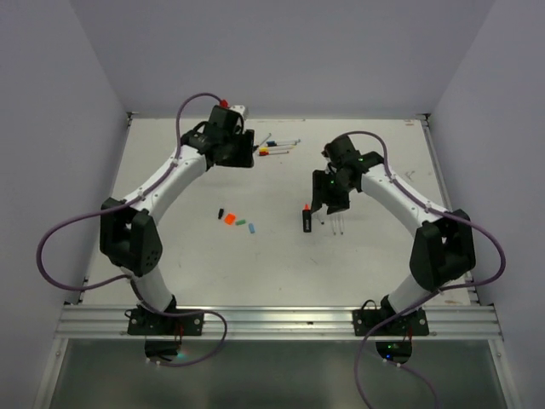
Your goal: Open the pen caps
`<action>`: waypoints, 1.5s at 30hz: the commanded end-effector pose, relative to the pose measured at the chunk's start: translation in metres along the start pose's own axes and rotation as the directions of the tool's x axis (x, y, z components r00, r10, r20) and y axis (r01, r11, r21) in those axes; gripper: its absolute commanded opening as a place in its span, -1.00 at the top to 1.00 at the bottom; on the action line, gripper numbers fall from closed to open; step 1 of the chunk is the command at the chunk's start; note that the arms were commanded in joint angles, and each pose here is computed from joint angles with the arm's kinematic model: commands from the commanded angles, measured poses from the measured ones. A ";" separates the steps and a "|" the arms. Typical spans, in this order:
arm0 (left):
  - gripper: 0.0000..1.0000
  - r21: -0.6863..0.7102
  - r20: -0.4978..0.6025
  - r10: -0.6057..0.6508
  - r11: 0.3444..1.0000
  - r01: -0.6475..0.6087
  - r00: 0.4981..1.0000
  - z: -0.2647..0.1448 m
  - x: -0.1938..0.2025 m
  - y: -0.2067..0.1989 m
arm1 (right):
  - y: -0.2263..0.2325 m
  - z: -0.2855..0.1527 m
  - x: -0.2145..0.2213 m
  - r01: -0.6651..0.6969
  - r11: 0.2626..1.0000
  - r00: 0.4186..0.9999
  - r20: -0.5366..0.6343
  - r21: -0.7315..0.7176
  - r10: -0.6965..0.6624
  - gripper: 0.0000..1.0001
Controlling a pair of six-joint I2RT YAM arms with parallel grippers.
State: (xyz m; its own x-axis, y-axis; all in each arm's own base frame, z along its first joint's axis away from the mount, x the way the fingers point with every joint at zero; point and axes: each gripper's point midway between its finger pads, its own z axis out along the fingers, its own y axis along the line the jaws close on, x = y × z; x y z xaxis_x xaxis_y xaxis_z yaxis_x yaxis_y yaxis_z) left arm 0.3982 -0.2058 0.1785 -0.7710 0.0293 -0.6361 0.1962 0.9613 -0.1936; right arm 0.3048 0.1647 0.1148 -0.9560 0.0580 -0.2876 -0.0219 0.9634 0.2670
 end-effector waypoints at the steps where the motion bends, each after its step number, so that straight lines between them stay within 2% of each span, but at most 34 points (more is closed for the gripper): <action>1: -0.22 -0.021 0.065 0.065 0.998 -0.063 0.996 0.024 -0.040 0.025 | 0.044 -0.030 0.027 0.017 0.993 0.999 -0.038 -0.117 -0.022 -0.10; 2: -0.20 -0.021 0.124 0.074 0.997 -0.072 0.990 0.026 -0.062 0.029 | 0.049 -0.034 0.033 0.013 0.991 0.999 -0.045 -0.134 -0.019 -0.10; 4: -0.18 0.000 0.135 0.125 0.992 -0.127 0.983 0.043 -0.071 0.028 | 0.053 -0.044 0.041 0.008 0.984 0.999 -0.044 -0.177 -0.016 -0.09; 8: -0.14 0.037 0.255 0.233 0.967 -0.251 0.939 0.065 -0.105 0.017 | 0.052 -0.058 0.044 0.027 0.982 0.999 -0.021 -0.186 -0.032 -0.09; 14: -0.15 0.031 0.300 0.352 0.925 -0.378 0.887 0.121 -0.117 0.025 | 0.043 -0.065 0.048 0.031 0.989 0.999 -0.026 -0.144 -0.035 -0.08; 18: -0.15 -0.016 0.291 0.366 0.926 -0.378 0.884 0.150 -0.127 0.038 | 0.046 -0.072 0.047 -0.005 0.986 1.000 0.004 -0.165 0.005 -0.08; 24: -0.16 0.010 0.301 0.336 0.935 -0.355 0.893 0.181 -0.123 0.052 | 0.047 -0.076 0.041 -0.008 0.986 1.000 0.028 -0.167 0.013 -0.08; 34: -0.16 0.069 0.308 0.317 0.933 -0.353 0.897 0.209 -0.117 0.046 | 0.036 -0.076 0.030 0.002 0.988 1.000 0.013 -0.155 0.000 -0.08; 45: -0.12 0.045 0.263 0.325 0.936 -0.348 0.908 0.228 -0.100 0.057 | 0.028 -0.069 0.022 -0.036 0.985 0.999 0.004 -0.168 0.037 -0.08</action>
State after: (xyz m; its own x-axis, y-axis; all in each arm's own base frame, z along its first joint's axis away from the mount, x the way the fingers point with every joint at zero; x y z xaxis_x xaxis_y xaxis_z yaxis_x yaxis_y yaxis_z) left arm 0.6098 -0.2139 0.0442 -0.5423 0.2615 -0.7985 0.4697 0.8823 -0.0300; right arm 0.2590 0.1693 0.1736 -0.9541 0.1127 -0.2775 -0.0094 0.9148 0.4039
